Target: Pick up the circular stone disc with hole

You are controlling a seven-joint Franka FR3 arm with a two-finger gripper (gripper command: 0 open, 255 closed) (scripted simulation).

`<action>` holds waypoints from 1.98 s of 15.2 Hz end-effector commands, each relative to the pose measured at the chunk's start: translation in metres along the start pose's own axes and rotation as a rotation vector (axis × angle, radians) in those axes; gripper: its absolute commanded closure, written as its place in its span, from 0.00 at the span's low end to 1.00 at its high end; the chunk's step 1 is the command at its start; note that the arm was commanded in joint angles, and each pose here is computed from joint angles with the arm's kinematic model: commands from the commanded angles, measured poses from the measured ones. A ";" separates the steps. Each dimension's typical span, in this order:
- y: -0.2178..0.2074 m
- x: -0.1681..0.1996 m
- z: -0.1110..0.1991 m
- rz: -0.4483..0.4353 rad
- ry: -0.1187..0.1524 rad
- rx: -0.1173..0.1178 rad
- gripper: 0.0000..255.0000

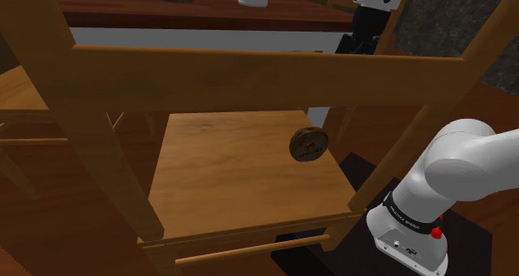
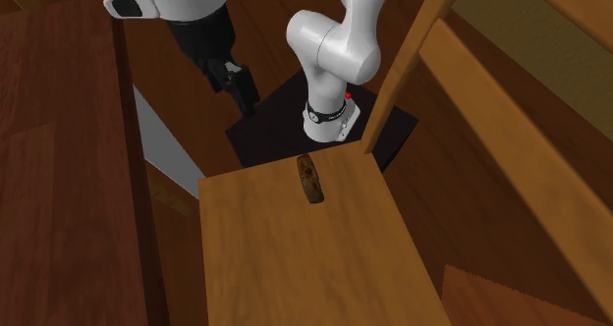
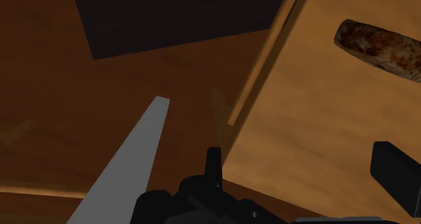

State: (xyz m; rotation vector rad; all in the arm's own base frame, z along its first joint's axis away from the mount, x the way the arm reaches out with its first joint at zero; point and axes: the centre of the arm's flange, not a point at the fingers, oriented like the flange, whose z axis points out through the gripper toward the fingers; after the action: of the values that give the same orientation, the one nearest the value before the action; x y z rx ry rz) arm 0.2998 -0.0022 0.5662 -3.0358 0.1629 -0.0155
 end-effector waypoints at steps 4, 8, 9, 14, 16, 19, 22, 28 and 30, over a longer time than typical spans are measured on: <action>-0.037 0.015 0.022 -0.231 -0.054 -0.024 0.00; -0.089 0.019 0.054 -0.540 -0.127 -0.057 0.00; -0.101 0.017 0.062 -0.617 -0.145 -0.065 0.00; -0.159 -0.009 0.103 -1.003 -0.236 -0.106 0.00; -0.168 -0.017 0.116 -1.079 -0.254 -0.114 0.00; -0.167 -0.017 0.132 -1.079 -0.254 -0.114 0.00; -0.165 -0.017 0.148 -1.079 -0.254 -0.114 0.00; -0.165 -0.017 0.150 -1.079 -0.254 -0.114 1.00; -0.164 -0.017 0.150 -1.079 -0.254 -0.114 1.00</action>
State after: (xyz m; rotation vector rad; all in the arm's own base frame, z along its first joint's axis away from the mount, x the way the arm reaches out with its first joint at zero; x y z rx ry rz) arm 0.3031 0.1768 0.4339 -2.7683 -1.4809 0.2914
